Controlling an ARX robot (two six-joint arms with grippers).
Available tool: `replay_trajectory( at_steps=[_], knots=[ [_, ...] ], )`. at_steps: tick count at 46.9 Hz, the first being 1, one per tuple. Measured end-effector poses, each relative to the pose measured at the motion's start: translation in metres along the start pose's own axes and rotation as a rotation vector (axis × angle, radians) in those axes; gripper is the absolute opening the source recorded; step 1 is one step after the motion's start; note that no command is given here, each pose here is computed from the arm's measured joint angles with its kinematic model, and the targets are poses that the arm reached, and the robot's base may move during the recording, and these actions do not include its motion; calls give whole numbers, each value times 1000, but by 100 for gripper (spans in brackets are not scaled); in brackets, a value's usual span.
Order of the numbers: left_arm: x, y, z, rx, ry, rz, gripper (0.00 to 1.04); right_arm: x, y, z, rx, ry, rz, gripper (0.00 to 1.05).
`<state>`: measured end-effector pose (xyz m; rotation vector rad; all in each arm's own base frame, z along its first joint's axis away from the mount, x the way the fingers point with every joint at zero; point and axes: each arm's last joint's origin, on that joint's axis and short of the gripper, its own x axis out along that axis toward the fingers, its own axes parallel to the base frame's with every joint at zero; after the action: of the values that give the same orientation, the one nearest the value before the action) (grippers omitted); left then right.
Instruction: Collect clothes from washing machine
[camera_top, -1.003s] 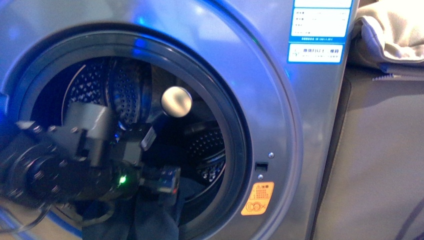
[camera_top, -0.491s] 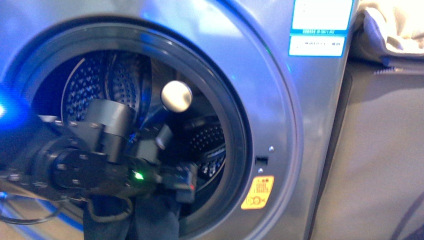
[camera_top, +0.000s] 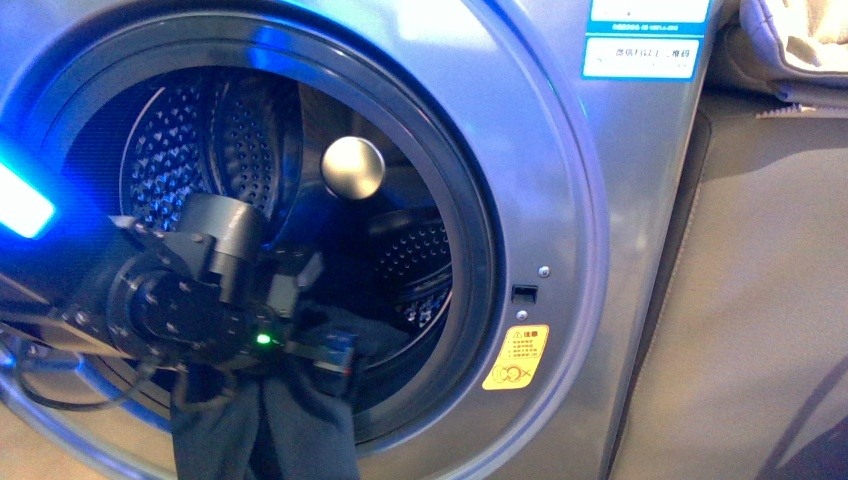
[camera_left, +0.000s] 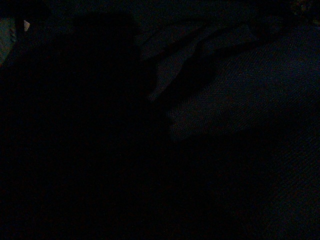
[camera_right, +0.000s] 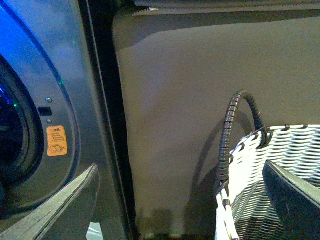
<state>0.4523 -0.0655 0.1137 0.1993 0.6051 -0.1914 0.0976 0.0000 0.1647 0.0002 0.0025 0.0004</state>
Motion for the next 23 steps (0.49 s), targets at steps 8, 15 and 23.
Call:
replay_trajectory(
  at_steps=[8, 15, 23],
  knots=[
    [2, 0, -2, 0, 33, -16, 98, 0, 0, 0, 0, 0, 0, 97],
    [2, -7, -4, 13, 81, -58, 98, 0, 0, 0, 0, 0, 0, 97],
    [2, -14, -5, 20, 99, -84, 98, 0, 0, 0, 0, 0, 0, 97]
  ],
)
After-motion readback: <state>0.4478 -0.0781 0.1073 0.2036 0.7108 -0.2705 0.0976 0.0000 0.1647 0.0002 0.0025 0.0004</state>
